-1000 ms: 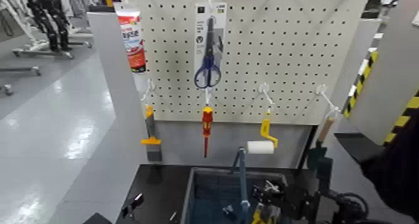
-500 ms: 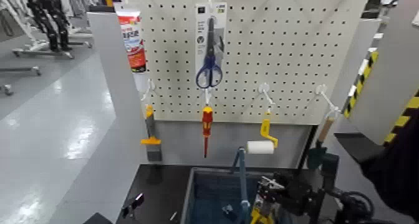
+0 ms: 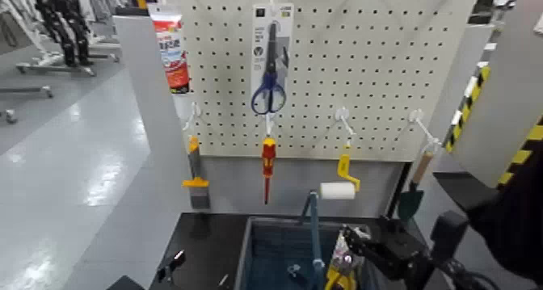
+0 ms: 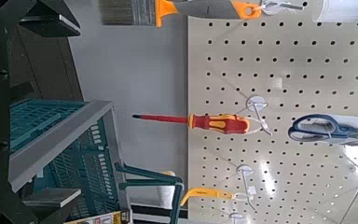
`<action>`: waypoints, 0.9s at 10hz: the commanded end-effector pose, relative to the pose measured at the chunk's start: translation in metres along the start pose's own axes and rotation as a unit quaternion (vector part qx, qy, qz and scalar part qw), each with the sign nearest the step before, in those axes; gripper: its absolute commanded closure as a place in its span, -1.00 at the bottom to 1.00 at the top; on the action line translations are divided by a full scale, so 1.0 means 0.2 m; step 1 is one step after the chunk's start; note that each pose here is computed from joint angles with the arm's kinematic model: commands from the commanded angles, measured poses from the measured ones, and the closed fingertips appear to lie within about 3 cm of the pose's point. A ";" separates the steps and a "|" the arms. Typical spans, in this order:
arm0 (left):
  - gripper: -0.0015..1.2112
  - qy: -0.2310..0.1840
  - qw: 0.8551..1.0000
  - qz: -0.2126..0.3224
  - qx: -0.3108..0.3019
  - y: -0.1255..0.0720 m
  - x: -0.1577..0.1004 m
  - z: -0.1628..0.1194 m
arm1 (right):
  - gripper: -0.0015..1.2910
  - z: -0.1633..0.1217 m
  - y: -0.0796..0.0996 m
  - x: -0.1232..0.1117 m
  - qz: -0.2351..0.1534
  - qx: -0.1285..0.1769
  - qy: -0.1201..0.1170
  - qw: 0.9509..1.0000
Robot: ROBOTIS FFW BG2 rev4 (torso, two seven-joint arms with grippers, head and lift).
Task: Put the yellow pliers into the crate.
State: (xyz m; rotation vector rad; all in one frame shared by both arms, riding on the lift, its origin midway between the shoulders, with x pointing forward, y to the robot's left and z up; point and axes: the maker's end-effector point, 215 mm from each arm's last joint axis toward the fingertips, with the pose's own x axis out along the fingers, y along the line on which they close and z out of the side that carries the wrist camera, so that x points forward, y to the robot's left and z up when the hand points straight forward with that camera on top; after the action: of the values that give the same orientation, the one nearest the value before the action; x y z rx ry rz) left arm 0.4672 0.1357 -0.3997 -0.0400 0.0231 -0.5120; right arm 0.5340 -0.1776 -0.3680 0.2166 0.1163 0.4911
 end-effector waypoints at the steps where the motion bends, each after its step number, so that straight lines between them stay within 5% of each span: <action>1: -0.84 0.000 1.000 0.001 -0.001 0.00 -0.01 0.00 | -0.85 0.00 0.04 -0.17 -0.047 -0.028 -0.030 0.998; 6: -0.83 0.001 1.000 0.000 0.000 0.00 -0.02 -0.01 | -0.81 -0.22 0.08 -0.54 -0.151 -0.035 -0.031 0.987; 9: -0.83 0.001 1.000 0.001 0.000 0.00 -0.03 -0.01 | -0.73 -0.27 0.16 -0.58 -0.152 -0.034 -0.037 0.987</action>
State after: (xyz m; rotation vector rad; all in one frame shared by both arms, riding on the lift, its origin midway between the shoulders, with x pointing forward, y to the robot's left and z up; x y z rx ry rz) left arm 0.4625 0.1393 -0.4016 -0.0391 0.0259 -0.5102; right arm 0.4108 -0.1997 -0.4031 0.1426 0.0543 0.1821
